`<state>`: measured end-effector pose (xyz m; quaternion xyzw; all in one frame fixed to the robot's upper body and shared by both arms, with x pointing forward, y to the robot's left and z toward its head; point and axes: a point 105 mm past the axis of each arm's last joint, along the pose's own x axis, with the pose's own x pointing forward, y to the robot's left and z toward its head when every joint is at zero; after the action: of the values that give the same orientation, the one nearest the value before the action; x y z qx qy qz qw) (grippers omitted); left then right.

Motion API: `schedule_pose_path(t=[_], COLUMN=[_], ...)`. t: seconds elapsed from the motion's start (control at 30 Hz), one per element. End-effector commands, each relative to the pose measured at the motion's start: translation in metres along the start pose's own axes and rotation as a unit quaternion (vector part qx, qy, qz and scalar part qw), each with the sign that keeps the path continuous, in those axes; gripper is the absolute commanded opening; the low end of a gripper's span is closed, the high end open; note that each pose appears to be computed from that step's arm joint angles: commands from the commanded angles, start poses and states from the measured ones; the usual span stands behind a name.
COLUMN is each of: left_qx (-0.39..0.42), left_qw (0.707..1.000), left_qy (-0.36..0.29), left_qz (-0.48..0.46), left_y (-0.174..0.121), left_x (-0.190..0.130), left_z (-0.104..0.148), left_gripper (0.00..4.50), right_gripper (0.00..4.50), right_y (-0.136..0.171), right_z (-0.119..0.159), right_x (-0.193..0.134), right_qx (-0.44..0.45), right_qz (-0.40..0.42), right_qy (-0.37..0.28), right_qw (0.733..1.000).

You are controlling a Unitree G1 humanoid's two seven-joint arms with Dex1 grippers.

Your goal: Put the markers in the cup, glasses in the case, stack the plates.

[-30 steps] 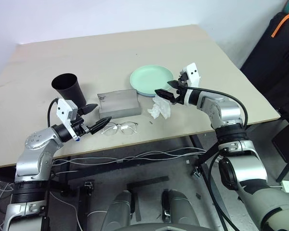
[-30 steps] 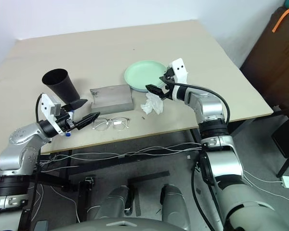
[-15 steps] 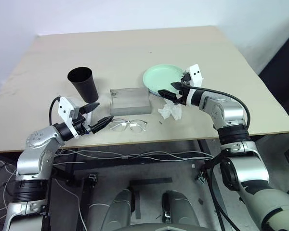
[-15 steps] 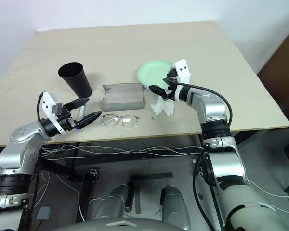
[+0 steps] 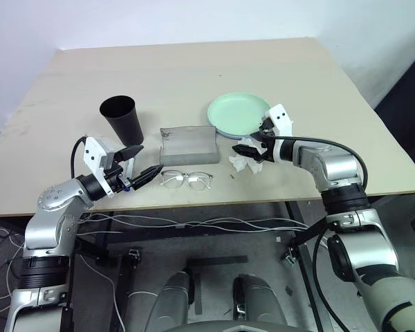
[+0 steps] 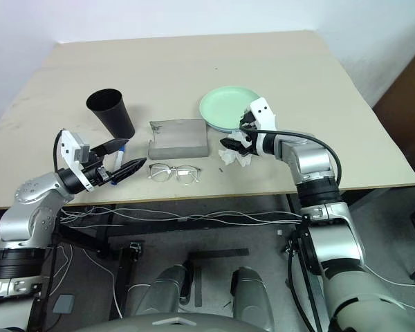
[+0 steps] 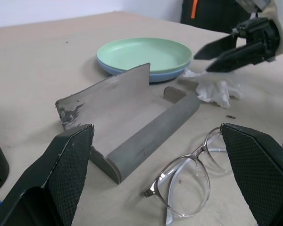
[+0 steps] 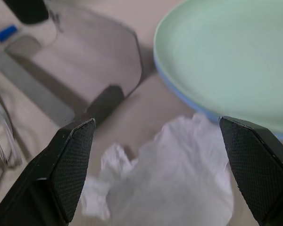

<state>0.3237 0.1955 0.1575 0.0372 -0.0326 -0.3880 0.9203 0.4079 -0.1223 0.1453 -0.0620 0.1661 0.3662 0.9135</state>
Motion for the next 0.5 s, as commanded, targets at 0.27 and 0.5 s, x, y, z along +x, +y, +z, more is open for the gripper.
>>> schedule_pose_path(t=[0.27,0.5], left_qx=[0.013,0.013], left_qw=[1.000,1.000], left_qy=[-0.010,-0.009], left_qz=[-0.003,-0.002], left_y=[-0.001,-0.001], left_x=[0.001,0.000], left_z=[0.006,0.005], left_gripper=[4.50,4.50], right_gripper=[4.37,2.56], right_y=[-0.003,-0.006], right_z=[-0.020,-0.024], right_x=[0.004,0.002], right_qx=[-0.049,-0.047], right_qz=[-0.018,-0.022], right_qy=[0.048,0.060], right_qw=[0.997,0.997])
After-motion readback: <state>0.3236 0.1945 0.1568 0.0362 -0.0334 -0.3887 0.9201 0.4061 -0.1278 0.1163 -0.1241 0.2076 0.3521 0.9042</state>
